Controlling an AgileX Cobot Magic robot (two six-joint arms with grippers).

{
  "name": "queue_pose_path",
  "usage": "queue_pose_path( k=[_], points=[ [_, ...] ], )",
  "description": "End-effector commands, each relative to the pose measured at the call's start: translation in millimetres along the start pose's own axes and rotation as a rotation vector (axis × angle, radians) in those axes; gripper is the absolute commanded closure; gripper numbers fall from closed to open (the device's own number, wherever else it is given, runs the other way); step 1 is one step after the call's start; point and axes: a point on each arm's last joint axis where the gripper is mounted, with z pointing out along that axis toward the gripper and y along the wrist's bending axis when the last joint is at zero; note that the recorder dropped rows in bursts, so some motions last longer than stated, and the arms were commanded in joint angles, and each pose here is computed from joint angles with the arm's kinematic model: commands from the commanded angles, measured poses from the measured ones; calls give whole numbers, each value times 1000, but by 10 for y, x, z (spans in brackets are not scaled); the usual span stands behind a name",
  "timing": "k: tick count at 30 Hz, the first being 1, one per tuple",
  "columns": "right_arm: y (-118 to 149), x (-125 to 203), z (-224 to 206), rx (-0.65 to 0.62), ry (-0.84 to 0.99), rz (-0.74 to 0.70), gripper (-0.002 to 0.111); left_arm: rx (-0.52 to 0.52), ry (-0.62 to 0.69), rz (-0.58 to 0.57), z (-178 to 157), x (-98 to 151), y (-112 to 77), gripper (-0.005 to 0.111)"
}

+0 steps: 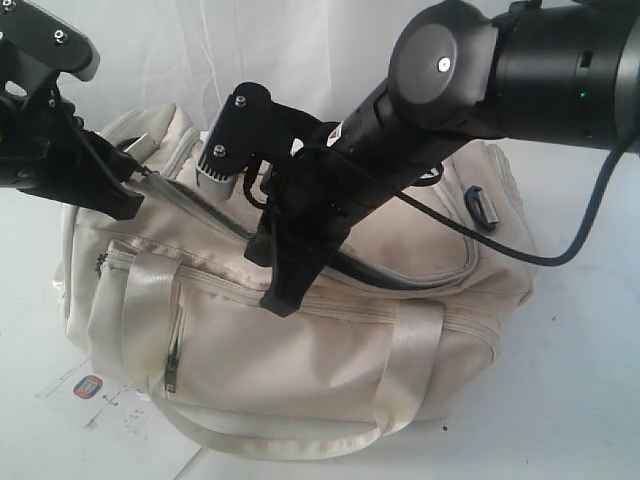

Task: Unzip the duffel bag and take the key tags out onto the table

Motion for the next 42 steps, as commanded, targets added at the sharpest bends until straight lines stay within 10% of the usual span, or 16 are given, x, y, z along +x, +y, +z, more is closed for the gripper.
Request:
queue_pose_path(
  k=[1, 6, 16, 26, 36, 42],
  points=[
    [19, 46, -6, -31, 16, 24, 99, -17, 6, -26, -57, -27, 51, 107],
    [-36, -4, -7, 29, -40, 42, 42, 18, 132, -81, -70, 87, 15, 107],
    [61, -378, -83, 67, -257, 38, 41, 239, 116, 24, -148, 71, -172, 107],
    [225, -510, 330, 114, -278, -3, 57, 233, 85, 53, -239, 42, -157, 107],
    [187, -514, 355, 134, -299, 119, 108, 226, 65, 66, -275, 25, -148, 107],
    [219, -500, 363, 98, -279, 115, 108, 165, -34, 97, -241, -63, -96, 107]
  ],
)
